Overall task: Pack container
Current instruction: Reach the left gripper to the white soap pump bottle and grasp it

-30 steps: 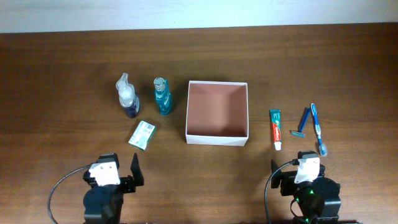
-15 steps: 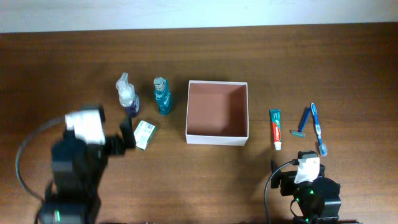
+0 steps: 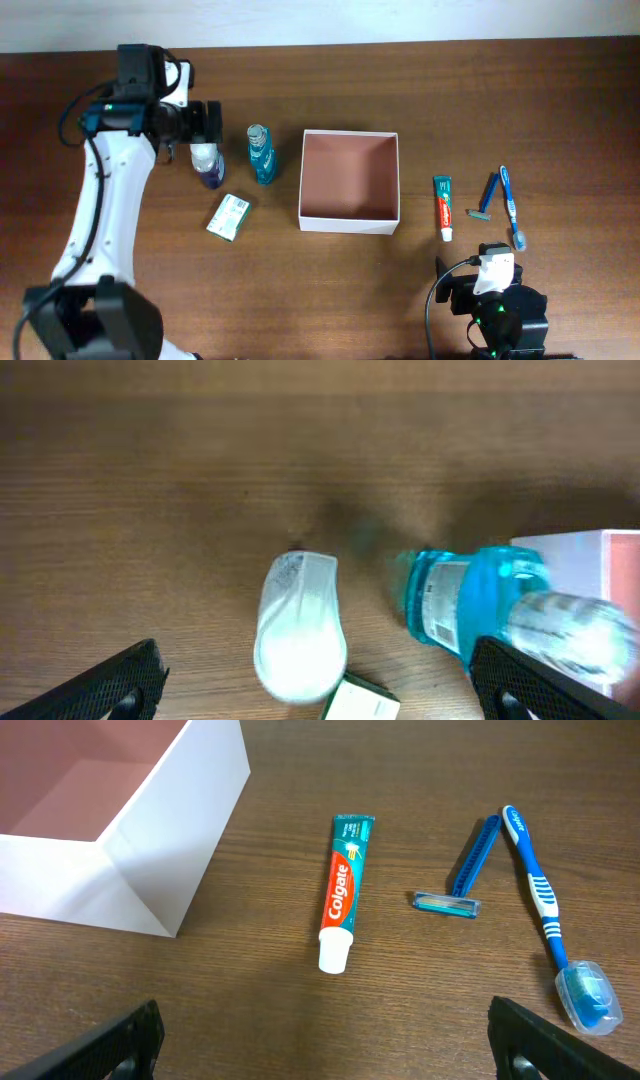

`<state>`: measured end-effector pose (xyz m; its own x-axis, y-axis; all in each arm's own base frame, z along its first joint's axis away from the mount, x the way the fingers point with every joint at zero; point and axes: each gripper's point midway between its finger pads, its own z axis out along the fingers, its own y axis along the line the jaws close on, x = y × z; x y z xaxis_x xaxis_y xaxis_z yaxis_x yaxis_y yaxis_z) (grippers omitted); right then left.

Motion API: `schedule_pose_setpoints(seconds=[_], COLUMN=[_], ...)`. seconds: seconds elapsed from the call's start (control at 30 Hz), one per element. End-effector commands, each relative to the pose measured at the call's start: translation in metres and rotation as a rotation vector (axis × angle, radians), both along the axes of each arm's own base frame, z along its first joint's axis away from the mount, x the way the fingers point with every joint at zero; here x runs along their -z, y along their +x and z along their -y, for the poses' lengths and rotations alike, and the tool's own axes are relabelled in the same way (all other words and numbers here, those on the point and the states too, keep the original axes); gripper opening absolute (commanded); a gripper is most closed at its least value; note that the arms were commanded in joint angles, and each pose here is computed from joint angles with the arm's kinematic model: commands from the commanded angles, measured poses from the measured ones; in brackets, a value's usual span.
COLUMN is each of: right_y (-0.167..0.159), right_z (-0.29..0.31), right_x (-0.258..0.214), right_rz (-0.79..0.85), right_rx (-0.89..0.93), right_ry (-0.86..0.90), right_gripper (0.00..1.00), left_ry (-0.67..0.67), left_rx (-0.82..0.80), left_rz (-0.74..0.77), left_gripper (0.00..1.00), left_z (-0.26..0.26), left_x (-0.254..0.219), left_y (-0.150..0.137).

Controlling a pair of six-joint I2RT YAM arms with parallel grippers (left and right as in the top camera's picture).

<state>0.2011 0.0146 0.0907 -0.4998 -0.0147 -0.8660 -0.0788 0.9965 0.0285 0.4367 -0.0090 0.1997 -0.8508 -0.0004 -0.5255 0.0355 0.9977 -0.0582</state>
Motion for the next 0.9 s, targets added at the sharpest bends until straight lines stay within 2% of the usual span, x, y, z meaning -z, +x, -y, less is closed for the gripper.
schedule_pose_setpoints(seconds=[0.0,0.07,0.1,0.17,0.3,0.37,0.4,0.53,0.6,0.7,0.87], right_y=[0.0,0.0,0.0,0.0,0.0,0.0,0.0,0.0,0.0,0.0,0.0], right_z=[0.0,0.0,0.0,0.0,0.0,0.0,0.0,0.0,0.0,0.0,0.0], right_x=[0.001,0.001,0.001,0.001,0.001,0.001,0.001,0.001,0.001,0.001,0.001], right_rz=[0.002,0.003,0.002,0.002,0.003,0.003,0.002,0.002,0.002,0.002,0.002], right_rx=[0.001,0.001,0.001,0.001,0.001,0.001,0.001,0.001,0.001,0.001,0.001], right_ry=[0.005,0.005,0.005,0.005,0.005,0.005,0.005,0.005,0.005,0.005,0.005], right_gripper=[0.99,0.99,0.99,0.99,0.99,0.99,0.99,0.99,0.99,0.99,0.99], left_ry=[-0.002,-0.004,-0.005,-0.006,-0.005,-0.006,-0.006,0.002,0.001,0.001,0.003], left_rx=[0.032,0.033,0.033,0.032,0.036,0.035,0.036,0.032,0.031,0.031,0.032], left_rz=[-0.095,-0.141,-0.172,-0.226,-0.276,-0.284,-0.289,-0.283,-0.283,-0.296,-0.216], left_gripper=[0.96,0.89,0.81,0.71,0.7,0.63,0.56,0.46,0.32,0.18,0.16], left_z=[0.002,0.002,0.002,0.002,0.002,0.002,0.002,0.0,0.0,0.0,0.001], left_x=[0.042,0.061,0.071,0.086,0.102,0.107,0.108,0.106,0.105,0.092,-0.004], left_y=[0.012,0.013,0.012,0.006,0.003,0.003,0.002,0.003,0.003,0.0,0.002])
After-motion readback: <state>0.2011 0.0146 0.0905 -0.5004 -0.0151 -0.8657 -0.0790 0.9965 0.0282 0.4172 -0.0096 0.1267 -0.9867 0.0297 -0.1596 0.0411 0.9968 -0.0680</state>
